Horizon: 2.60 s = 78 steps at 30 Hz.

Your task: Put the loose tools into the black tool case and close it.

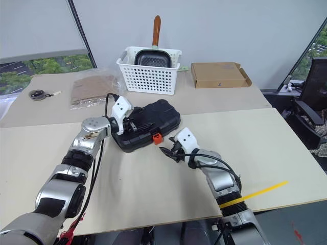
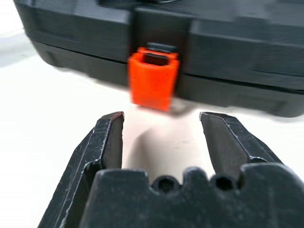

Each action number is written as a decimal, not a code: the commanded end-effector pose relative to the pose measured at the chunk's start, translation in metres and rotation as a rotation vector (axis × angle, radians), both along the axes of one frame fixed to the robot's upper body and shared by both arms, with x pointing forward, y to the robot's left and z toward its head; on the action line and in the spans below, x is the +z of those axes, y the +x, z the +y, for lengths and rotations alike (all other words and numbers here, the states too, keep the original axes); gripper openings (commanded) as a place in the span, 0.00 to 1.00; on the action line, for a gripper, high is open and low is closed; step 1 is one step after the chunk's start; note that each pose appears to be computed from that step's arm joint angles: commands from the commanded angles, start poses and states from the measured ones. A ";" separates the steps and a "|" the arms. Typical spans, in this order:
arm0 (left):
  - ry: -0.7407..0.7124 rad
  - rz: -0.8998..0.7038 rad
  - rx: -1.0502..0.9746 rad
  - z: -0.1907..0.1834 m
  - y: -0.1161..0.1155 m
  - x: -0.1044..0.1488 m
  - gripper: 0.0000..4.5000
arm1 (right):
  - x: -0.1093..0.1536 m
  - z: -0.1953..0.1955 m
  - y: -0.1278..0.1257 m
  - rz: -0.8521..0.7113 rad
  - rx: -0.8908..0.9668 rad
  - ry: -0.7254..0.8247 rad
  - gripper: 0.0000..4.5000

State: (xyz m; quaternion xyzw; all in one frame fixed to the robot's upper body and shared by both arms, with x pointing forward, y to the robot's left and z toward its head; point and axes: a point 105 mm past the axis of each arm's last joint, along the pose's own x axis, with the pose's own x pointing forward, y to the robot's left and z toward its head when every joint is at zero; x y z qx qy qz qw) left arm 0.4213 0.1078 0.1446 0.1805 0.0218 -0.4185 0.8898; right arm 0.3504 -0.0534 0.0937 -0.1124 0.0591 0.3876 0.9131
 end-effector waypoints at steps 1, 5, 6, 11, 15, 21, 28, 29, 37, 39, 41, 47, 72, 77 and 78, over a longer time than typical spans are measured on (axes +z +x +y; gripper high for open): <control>0.074 0.106 0.039 0.000 -0.003 -0.034 1.00 | 0.009 0.010 0.007 -0.007 -0.079 0.009 0.66; 0.036 0.111 0.081 0.003 0.001 -0.031 1.00 | 0.008 0.017 0.010 0.021 -0.112 0.014 0.66; 0.032 0.113 0.086 0.003 0.002 -0.031 1.00 | 0.008 0.018 0.010 0.022 -0.115 0.012 0.66; 0.001 0.105 0.134 0.007 0.006 -0.028 1.00 | 0.004 0.018 0.017 0.052 -0.182 -0.002 0.66; -0.025 0.099 0.158 0.007 0.009 -0.026 1.00 | 0.003 0.024 0.014 0.072 -0.179 0.005 0.55; -0.032 0.103 0.159 0.004 0.008 -0.029 1.00 | 0.013 0.024 0.012 0.020 -0.174 0.002 0.13; -0.039 0.118 0.135 -0.002 0.005 -0.035 1.00 | 0.018 0.026 0.005 -0.007 -0.165 -0.011 0.01; -0.039 0.118 0.134 -0.003 0.005 -0.035 1.00 | 0.016 0.026 0.003 0.003 -0.161 -0.017 0.07; -0.041 0.123 0.126 -0.007 0.004 -0.039 1.00 | 0.004 0.026 0.004 0.049 -0.211 -0.023 0.62; -0.040 0.125 0.122 -0.008 0.003 -0.040 1.00 | 0.002 0.026 0.006 0.066 -0.232 -0.006 0.77; -0.041 0.127 0.119 -0.009 0.003 -0.040 1.00 | 0.003 0.026 0.010 0.073 -0.262 0.023 0.93; -0.042 0.127 0.118 -0.009 0.003 -0.039 1.00 | 0.012 0.023 0.017 0.027 -0.290 0.053 0.90; -0.026 0.145 0.108 -0.012 0.000 -0.050 1.00 | 0.032 0.017 0.005 -0.088 -0.196 -0.028 0.28; -0.027 0.152 0.098 -0.016 -0.003 -0.053 1.00 | 0.034 0.016 0.001 -0.081 -0.182 -0.043 0.28; -0.027 0.153 0.098 -0.017 -0.003 -0.054 1.00 | 0.034 0.015 0.000 -0.079 -0.181 -0.043 0.28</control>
